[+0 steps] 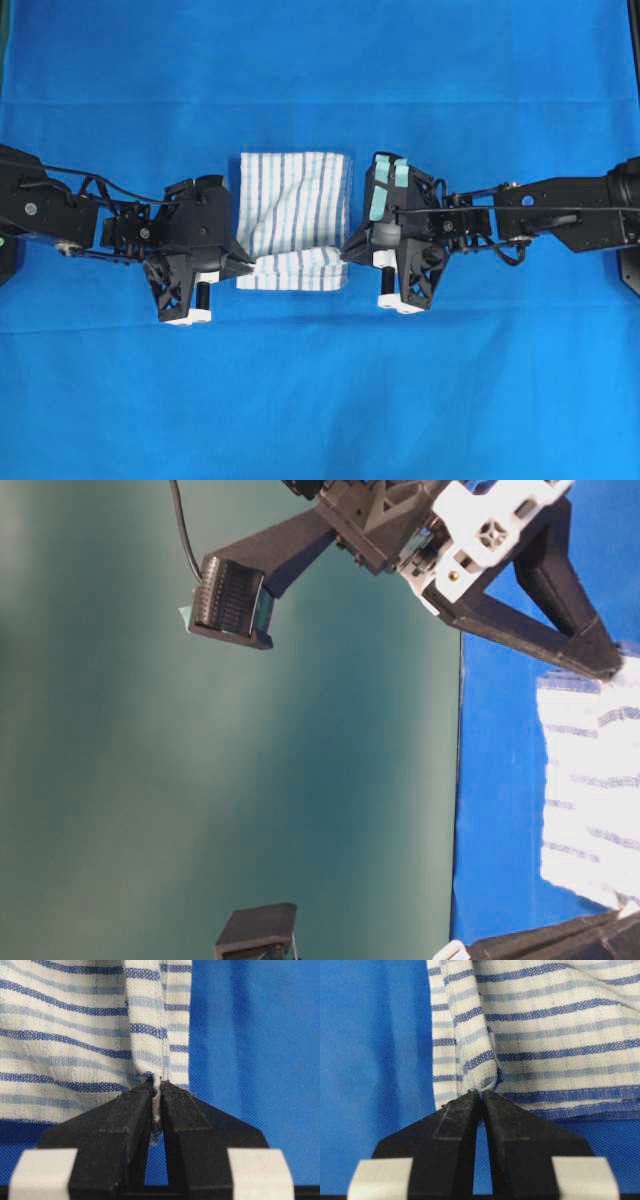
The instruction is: Fold the blue towel.
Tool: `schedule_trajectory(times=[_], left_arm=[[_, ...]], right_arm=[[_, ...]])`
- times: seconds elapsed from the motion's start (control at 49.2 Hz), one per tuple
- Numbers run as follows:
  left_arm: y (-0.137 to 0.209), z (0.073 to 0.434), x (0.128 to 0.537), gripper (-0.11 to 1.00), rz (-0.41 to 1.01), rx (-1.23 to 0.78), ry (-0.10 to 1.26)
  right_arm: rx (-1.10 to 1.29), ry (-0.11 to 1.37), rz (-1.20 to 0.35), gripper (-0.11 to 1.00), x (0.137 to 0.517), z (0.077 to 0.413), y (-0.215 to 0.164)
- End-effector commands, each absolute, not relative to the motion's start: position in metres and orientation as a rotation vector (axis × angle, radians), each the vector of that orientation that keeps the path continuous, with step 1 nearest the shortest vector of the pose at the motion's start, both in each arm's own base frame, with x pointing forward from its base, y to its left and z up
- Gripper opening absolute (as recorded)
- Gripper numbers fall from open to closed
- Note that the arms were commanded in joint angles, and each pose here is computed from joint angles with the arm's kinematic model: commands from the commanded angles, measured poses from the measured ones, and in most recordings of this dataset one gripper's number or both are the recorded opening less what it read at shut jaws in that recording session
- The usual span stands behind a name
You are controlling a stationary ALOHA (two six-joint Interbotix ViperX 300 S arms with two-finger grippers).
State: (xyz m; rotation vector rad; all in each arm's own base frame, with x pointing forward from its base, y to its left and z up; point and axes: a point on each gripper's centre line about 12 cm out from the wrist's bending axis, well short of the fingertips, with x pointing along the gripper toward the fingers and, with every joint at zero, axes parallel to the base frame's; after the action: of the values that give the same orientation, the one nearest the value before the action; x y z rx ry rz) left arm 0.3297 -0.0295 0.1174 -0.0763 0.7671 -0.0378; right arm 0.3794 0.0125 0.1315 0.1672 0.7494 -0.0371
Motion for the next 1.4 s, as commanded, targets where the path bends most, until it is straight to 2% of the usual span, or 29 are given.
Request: schedule_trajectory(times=[0.0,0.041,0.203,0.264,0.386,0.711,0.915,1.118,1.382], left_arm=[[-0.032,0.125,0.335,0.1,-0.045,-0.073,0.74],[-0.032,0.125,0.334,0.18,-0.046,-0.072,0.74],[-0.032,0.132,0.334,0.52,-0.05,-0.064,0.726],[-0.031,0.138,0.333,0.58,-0.055,-0.055,0.713],[-0.031,0.156,0.329,0.57,-0.068,-0.029,0.685],[-0.024,0.209,0.299,0.57,-0.083,0.043,0.563],[-0.01,0.243,0.261,0.57,-0.051,0.06,0.415],[-0.002,0.261,0.22,0.57,-0.017,0.054,0.294],[0.007,0.259,0.171,0.57,0.034,0.049,0.211]], right_arm=[[0.168,0.718,-0.024,0.07,0.386,0.142,0.017],[0.166,0.714,-0.018,0.1,0.387,0.143,0.02],[0.16,0.697,-0.002,0.57,0.391,0.153,0.026],[0.158,0.694,-0.002,0.67,0.391,0.158,0.026],[0.149,0.672,0.001,0.61,0.389,0.18,0.026],[0.065,0.579,0.011,0.61,0.351,0.24,0.019],[0.057,0.479,0.011,0.61,0.305,0.259,0.013],[0.055,0.335,0.021,0.61,0.25,0.28,0.01],[0.035,0.178,0.021,0.61,0.184,0.28,0.006]])
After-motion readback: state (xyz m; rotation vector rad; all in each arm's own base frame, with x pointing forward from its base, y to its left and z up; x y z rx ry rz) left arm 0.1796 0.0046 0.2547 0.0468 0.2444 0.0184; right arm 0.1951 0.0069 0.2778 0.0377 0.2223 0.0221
